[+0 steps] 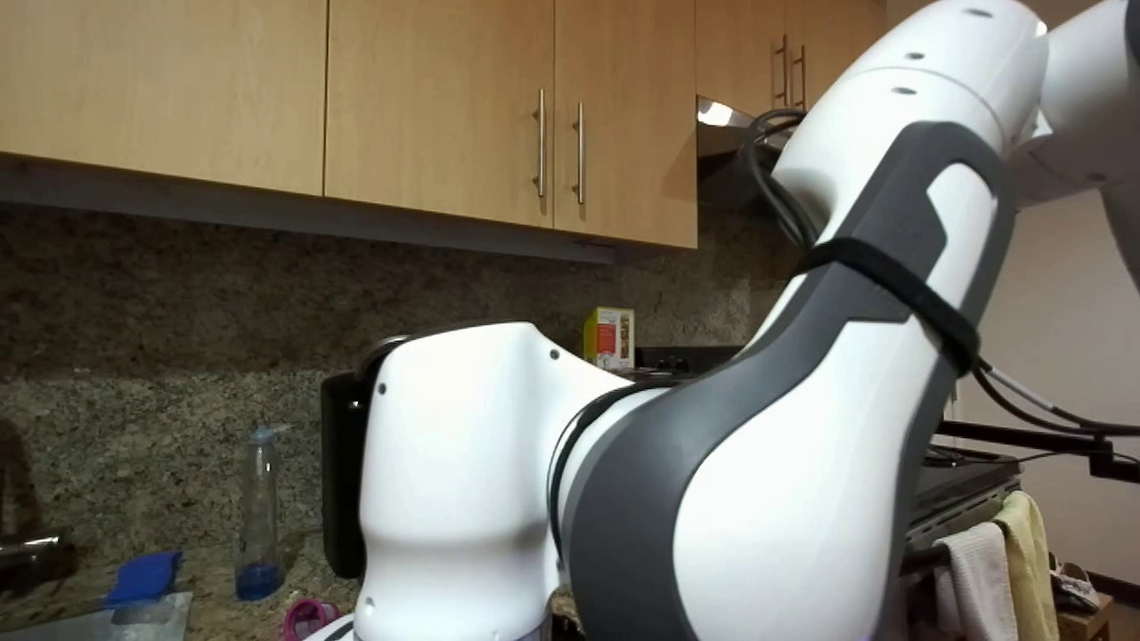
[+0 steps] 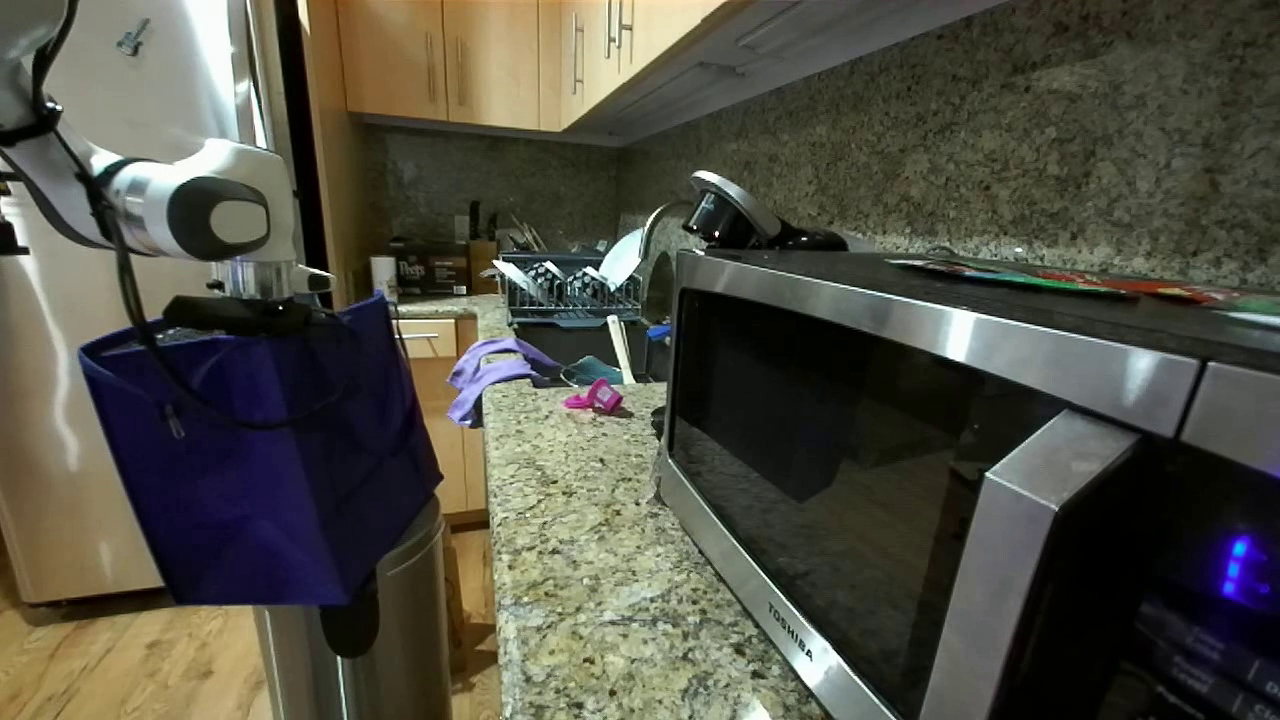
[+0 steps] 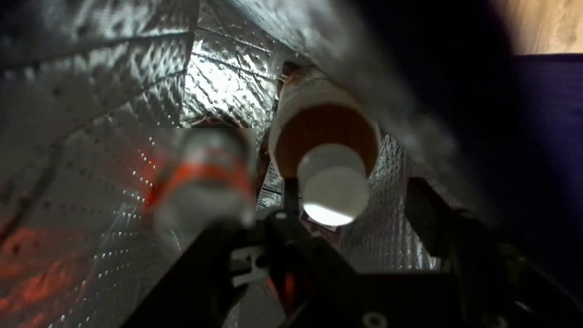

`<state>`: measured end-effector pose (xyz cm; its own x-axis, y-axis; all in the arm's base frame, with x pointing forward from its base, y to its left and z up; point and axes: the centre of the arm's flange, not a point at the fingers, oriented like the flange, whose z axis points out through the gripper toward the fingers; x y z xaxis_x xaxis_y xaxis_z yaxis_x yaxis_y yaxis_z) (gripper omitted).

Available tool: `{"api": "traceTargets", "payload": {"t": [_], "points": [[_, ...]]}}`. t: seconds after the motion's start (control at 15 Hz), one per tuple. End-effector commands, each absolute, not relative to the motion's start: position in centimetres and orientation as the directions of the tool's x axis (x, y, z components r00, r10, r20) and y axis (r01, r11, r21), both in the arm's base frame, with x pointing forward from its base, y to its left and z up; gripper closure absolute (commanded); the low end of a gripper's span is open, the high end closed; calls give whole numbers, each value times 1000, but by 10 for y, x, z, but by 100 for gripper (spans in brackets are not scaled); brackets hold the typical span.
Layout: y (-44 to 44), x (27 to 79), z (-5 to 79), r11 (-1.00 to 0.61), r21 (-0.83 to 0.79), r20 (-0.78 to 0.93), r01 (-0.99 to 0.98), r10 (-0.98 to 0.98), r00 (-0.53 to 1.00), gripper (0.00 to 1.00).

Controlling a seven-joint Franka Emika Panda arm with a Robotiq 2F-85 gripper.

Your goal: Put the white and brown bottle in the blue bag

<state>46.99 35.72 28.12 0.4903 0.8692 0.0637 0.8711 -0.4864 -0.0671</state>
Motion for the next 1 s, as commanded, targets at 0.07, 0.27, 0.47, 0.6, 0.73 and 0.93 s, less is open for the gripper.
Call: {"api": "traceTargets", "payload": {"t": [0.07,0.27,0.47,0.6,0.73,0.93], "points": [[352,469,304,-482,-62,105,874,868,486,2],[357,473,328,-493,-30,128,870,861,492,0],[366,476,360,-495,3,165,869,857,488,0],[371,477,384,-496,32,192,868,855,482,0],[375,476,412,-512,73,201,856,848,490,0],[371,477,458,-593,128,200,795,801,565,0]]}}
